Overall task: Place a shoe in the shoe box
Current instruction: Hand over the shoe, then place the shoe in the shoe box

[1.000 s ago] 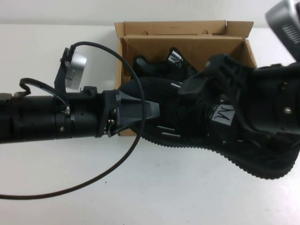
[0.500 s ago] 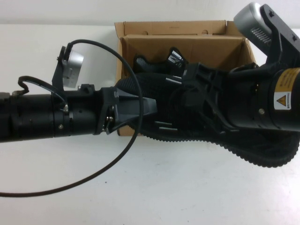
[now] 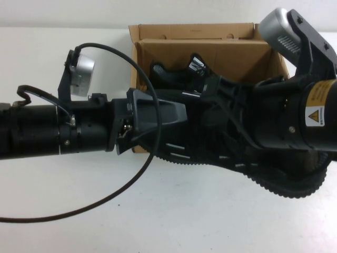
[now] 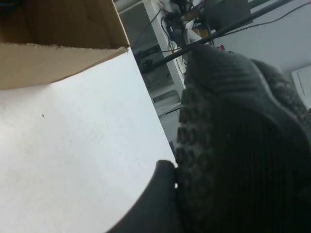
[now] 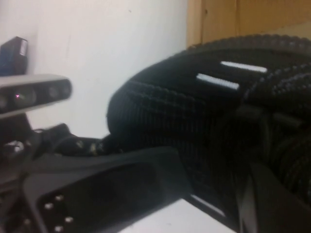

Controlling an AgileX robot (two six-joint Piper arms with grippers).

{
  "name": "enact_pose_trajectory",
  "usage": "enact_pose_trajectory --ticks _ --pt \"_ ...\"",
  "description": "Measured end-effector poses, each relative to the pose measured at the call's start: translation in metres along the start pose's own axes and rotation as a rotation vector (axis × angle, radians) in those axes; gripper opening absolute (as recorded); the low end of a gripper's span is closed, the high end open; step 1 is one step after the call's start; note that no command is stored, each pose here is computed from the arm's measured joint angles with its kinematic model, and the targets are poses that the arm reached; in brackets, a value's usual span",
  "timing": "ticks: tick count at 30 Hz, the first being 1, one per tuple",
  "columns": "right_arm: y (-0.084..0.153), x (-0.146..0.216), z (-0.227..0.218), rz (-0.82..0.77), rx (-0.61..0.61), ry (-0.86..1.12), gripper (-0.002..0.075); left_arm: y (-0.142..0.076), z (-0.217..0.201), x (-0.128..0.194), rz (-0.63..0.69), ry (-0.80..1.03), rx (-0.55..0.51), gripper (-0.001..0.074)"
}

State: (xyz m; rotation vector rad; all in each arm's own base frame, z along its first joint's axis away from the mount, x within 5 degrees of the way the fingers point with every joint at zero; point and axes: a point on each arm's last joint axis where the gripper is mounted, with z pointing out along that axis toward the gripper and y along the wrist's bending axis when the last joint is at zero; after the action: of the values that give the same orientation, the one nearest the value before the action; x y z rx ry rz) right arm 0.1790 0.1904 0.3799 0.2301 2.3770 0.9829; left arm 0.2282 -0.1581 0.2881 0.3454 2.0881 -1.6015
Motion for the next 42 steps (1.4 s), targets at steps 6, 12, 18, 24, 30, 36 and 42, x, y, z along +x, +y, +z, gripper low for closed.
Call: enact_pose_trajectory --ticks 6,12,18,24,30,36,42 --pt "-0.006 0.003 -0.001 -0.052 0.067 0.036 0.0002 0.002 0.0 0.001 0.048 0.016 -0.027 0.0669" --pt "-0.008 0.005 -0.01 -0.123 0.078 0.05 0.0001 0.008 0.001 0.003 0.105 0.043 -0.1 0.067" --pt "-0.013 0.006 -0.013 -0.155 0.127 0.063 0.0 0.012 0.0 0.003 0.15 0.041 -0.15 0.067" --pt "-0.025 0.0 -0.014 -0.147 0.212 0.075 0.0 0.018 -0.004 0.003 0.192 0.071 -0.193 0.067" --pt "-0.04 -0.019 -0.017 -0.136 0.253 0.05 0.0 0.027 -0.021 -0.003 0.181 0.065 -0.207 0.064" --pt "-0.048 -0.043 -0.019 -0.132 0.222 -0.062 0.0 0.038 -0.053 -0.014 0.161 0.036 -0.196 0.0171" --pt "-0.049 -0.063 -0.012 -0.181 0.146 -0.154 0.0 0.034 -0.084 -0.032 0.211 -0.028 -0.206 0.0012"
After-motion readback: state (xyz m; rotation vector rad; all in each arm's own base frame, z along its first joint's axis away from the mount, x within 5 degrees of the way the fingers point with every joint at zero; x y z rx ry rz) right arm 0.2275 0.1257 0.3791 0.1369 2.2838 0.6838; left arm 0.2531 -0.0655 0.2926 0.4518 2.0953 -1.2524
